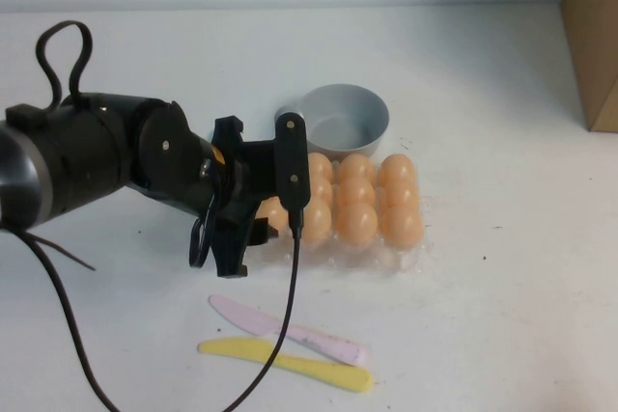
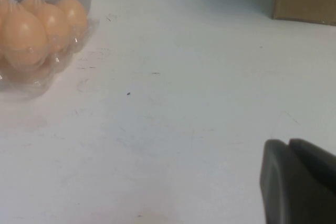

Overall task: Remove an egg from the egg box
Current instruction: Pick up the egg from the plastic box

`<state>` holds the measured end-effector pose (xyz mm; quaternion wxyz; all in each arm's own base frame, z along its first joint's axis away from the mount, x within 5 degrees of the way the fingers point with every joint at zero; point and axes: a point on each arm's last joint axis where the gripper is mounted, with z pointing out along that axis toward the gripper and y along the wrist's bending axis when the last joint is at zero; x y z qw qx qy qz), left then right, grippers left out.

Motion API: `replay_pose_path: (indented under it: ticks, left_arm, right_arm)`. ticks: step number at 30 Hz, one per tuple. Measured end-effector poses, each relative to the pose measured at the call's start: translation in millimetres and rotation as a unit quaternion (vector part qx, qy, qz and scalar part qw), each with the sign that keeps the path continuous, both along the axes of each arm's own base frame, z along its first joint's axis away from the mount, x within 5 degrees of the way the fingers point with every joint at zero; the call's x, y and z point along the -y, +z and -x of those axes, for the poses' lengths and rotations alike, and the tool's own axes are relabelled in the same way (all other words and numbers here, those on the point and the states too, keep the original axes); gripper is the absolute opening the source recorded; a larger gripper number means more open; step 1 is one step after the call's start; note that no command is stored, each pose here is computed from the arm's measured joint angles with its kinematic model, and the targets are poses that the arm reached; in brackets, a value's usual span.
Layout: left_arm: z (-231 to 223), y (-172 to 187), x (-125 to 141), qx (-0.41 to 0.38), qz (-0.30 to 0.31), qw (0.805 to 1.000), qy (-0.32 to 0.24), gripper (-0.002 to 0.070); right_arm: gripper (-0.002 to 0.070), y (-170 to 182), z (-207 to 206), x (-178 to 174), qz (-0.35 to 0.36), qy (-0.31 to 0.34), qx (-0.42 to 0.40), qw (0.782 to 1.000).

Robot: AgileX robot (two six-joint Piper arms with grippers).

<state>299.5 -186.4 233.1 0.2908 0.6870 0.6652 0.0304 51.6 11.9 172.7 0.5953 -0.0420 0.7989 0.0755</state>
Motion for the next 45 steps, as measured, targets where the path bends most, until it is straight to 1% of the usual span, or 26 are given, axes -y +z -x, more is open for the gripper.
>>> replay_pose_path:
  ticks: [13,23,31,39,41,45]
  left_arm:
    - [3.1,3.0,-1.5,-0.007,-0.002,1.000,0.000,0.0307]
    - [-1.7,-15.2,1.3,-0.028,-0.015,0.999,0.000,0.0307]
    - [-2.6,-15.5,1.7,-0.031,-0.007,0.999,0.015,0.0306]
    - [-2.5,-15.5,1.9,-0.033,-0.004,0.999,0.017,0.0303]
    - [-2.4,-15.4,2.1,-0.034,-0.003,0.999,0.018,0.0316]
    - [-0.6,-17.6,1.6,-0.048,-0.007,0.999,0.020,0.0383]
  right_arm:
    - [-0.0017,0.0,0.0,0.0,0.000,0.000,0.000,1.000]
    - [-0.0017,0.0,0.0,0.0,0.000,0.000,0.000,1.000]
    - [-0.0017,0.0,0.0,0.0,0.000,0.000,0.000,1.000]
    - [-0.0017,0.0,0.0,0.0,0.000,0.000,0.000,1.000]
    - [-0.0017,0.0,0.0,0.0,0.000,0.000,0.000,1.000]
    - [-0.0017,0.0,0.0,0.0,0.000,0.000,0.000,1.000]
